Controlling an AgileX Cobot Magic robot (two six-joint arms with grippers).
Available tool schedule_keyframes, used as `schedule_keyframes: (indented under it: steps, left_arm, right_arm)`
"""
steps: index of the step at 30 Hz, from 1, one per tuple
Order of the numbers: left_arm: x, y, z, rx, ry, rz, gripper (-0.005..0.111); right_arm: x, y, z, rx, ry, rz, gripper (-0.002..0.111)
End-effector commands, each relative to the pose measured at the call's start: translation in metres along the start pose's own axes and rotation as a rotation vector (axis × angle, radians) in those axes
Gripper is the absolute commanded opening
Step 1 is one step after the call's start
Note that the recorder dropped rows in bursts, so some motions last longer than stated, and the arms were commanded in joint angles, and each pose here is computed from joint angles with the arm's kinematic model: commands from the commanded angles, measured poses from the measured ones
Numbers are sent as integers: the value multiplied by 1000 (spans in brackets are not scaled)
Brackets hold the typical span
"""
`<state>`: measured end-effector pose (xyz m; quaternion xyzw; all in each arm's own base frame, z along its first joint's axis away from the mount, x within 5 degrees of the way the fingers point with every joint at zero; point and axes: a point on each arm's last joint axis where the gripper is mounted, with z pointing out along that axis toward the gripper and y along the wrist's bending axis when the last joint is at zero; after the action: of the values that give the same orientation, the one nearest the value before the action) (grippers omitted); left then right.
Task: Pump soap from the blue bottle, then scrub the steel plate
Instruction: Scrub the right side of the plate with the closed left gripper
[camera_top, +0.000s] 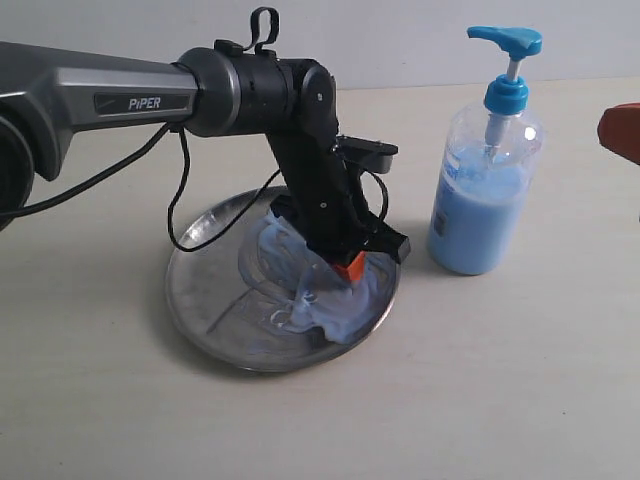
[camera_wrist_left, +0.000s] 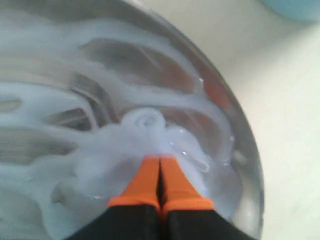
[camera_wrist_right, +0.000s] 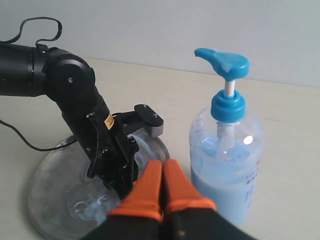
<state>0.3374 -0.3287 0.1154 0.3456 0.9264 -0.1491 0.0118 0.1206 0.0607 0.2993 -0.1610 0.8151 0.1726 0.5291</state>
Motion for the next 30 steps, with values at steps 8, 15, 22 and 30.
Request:
schedule_keyframes:
  steps: [8,15,22,30]
  left_arm:
    - [-9,-2,-1,26,-97,12,0]
    - [-17,3,-2,-19,-180,28,0]
    - [-12,8,-2,-80,-126,58,0]
    - [-1,21,-4,-101,-7,56,0]
  right_arm:
    - [-1,0,-1,1,-10,-5,0]
    - [-1,0,-1,1,-10,-5,0]
    - [-1,0,-1,1,-9,-5,0]
    - [0,0,-1,-2,6,-5,0]
